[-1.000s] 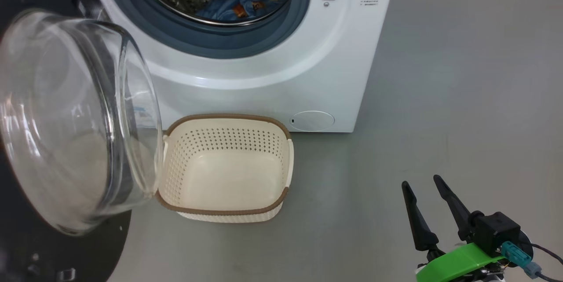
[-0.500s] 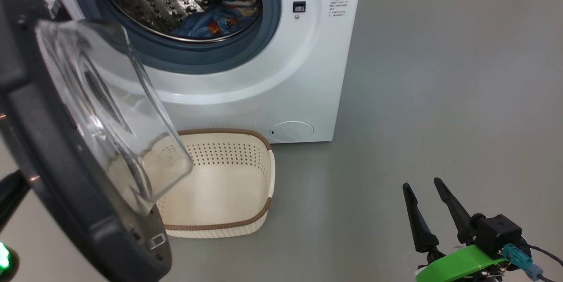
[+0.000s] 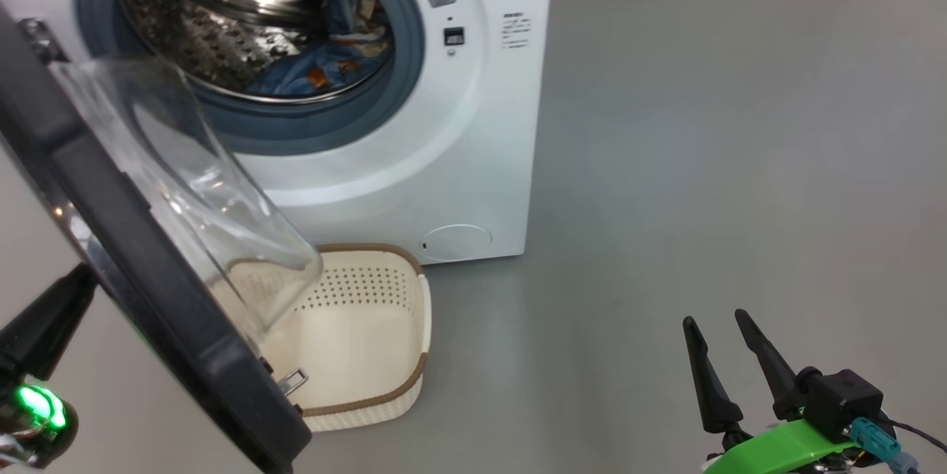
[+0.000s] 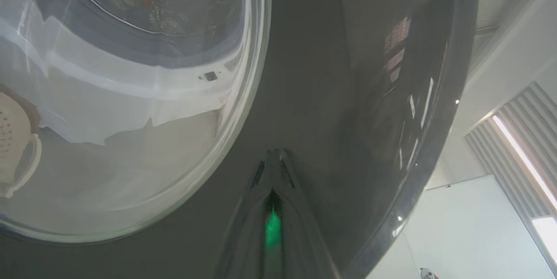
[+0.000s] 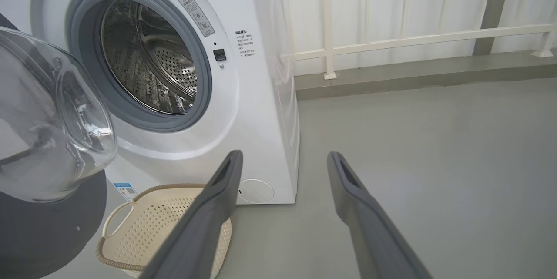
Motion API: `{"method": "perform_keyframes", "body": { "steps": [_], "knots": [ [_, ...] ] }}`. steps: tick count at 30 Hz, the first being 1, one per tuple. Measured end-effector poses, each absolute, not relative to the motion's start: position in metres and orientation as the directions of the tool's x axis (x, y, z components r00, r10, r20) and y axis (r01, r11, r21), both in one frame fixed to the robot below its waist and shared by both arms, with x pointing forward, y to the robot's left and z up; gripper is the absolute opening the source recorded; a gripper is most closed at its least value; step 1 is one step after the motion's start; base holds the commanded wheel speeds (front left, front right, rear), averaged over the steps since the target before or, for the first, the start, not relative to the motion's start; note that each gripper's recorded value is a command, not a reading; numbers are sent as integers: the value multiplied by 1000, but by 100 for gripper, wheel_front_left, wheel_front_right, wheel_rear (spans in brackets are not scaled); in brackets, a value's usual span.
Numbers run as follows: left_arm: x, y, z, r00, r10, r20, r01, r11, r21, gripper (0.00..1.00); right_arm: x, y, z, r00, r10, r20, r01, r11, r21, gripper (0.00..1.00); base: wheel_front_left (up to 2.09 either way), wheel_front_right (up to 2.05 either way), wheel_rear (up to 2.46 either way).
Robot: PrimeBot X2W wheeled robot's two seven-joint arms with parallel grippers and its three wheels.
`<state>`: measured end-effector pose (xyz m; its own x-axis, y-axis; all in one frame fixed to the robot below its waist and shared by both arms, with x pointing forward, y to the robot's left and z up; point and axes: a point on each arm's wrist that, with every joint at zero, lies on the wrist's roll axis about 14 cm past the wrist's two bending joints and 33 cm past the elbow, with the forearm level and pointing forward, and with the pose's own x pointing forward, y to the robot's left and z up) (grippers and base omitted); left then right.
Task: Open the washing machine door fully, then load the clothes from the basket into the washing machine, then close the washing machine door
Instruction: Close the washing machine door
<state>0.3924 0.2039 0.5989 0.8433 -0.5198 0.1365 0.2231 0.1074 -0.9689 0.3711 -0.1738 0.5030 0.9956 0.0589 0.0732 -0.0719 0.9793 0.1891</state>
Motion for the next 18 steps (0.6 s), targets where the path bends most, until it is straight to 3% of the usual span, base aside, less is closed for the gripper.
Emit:
{"method": "perform_keyframes", "body": {
  "steps": [10, 18],
  "knots": [
    [427, 190, 586, 893, -431, 130, 207, 139, -968, 0, 356, -195, 506, 997, -8, 82, -8, 982, 186, 100, 0, 0, 0],
    [456, 180, 586, 917, -363, 164, 210, 92, -973, 0, 354, -201, 501, 997, -25, 67, 13, 983, 185, 100, 0, 0, 0]
  ]
}}
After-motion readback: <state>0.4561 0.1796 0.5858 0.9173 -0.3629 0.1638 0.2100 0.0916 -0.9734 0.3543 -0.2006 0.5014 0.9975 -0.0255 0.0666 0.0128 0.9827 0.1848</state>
